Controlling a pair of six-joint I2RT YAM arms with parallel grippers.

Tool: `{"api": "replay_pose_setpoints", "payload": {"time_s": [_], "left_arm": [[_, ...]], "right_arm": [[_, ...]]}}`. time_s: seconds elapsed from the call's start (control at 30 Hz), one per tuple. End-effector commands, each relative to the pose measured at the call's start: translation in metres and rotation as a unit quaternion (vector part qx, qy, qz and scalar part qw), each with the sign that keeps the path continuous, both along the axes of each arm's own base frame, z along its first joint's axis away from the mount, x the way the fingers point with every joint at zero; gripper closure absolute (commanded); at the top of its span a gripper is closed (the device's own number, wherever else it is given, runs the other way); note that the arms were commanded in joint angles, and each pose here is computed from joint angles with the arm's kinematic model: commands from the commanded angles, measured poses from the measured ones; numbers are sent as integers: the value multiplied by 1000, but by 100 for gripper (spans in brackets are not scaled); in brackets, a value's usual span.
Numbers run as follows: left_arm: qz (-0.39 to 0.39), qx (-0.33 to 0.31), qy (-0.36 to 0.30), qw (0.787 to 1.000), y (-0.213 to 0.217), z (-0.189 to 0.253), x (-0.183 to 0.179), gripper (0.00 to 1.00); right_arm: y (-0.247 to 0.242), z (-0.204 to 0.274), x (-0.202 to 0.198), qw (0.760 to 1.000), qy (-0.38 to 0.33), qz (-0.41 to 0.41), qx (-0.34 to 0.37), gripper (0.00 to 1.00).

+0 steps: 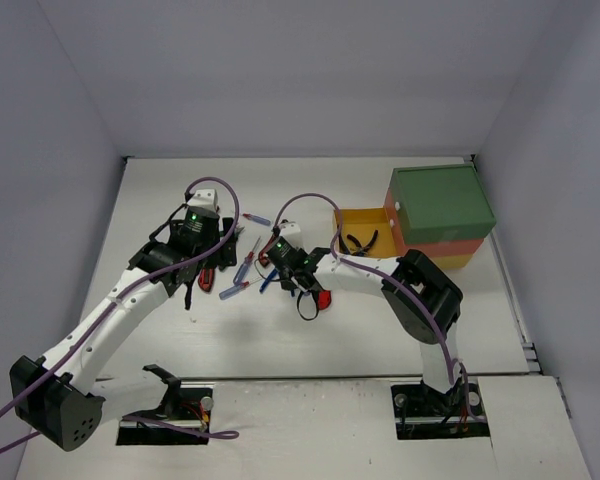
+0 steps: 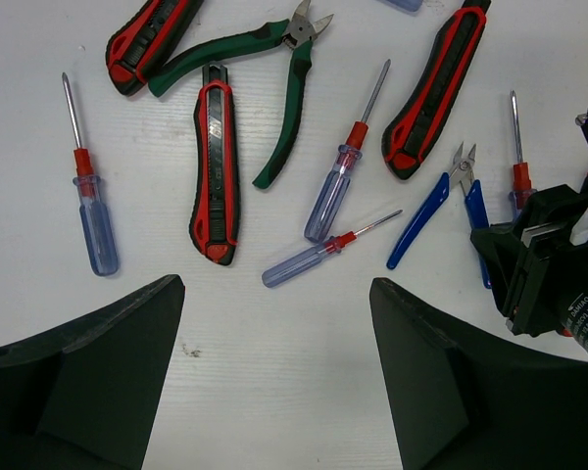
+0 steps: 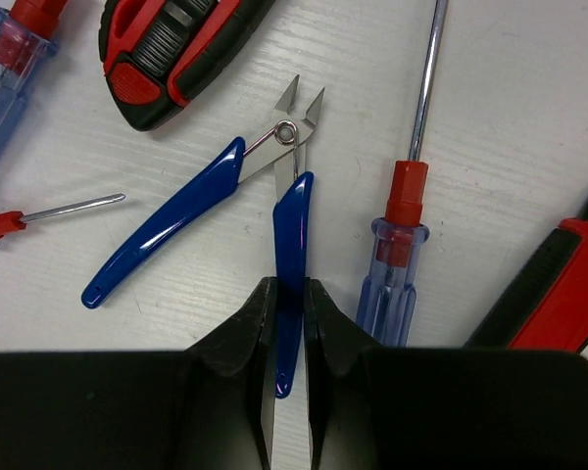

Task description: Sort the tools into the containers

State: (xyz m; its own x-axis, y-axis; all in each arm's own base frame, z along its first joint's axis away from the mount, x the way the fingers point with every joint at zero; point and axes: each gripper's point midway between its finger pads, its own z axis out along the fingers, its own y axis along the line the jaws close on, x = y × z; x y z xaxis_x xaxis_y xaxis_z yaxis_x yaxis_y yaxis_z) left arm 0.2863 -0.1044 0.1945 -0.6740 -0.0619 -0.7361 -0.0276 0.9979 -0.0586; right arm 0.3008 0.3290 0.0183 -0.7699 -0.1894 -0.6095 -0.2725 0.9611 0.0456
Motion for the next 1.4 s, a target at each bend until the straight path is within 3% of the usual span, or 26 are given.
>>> {"api": "replay_pose_setpoints", "payload": {"time_s": [0.0,0.17,0.33,0.6,0.77,1.0,1.2,1.37], "left_arm": [[-1,-10,-38,999,-2,28,12,27],[-3,-9,-43,999,-2,33,13,27],[-5,-8,-42,999,-3,32,13,27],[-17,-12,-33,999,-9,29,15,27],[-24,-12,-26,999,-11,25,13,27],[-35,-15,-14,999,-14,19,11,27],[-42,-11,-2,999,-17,12,13,27],[-51,-5,10,999,-21,7,16,27]], "right_arm": [[12,69,24,997,-70,1,42,100],[7,126,31,990,-121,14,68,100],[-34,168,46,984,-165,11,64,100],[-120,153,67,987,-164,-6,1,100],[-169,141,82,985,-157,-69,-28,100],[-203,109,93,984,-126,-107,-70,100],[-211,85,95,983,-100,-124,-86,87],[-202,94,96,986,-106,-115,-62,64]]}}
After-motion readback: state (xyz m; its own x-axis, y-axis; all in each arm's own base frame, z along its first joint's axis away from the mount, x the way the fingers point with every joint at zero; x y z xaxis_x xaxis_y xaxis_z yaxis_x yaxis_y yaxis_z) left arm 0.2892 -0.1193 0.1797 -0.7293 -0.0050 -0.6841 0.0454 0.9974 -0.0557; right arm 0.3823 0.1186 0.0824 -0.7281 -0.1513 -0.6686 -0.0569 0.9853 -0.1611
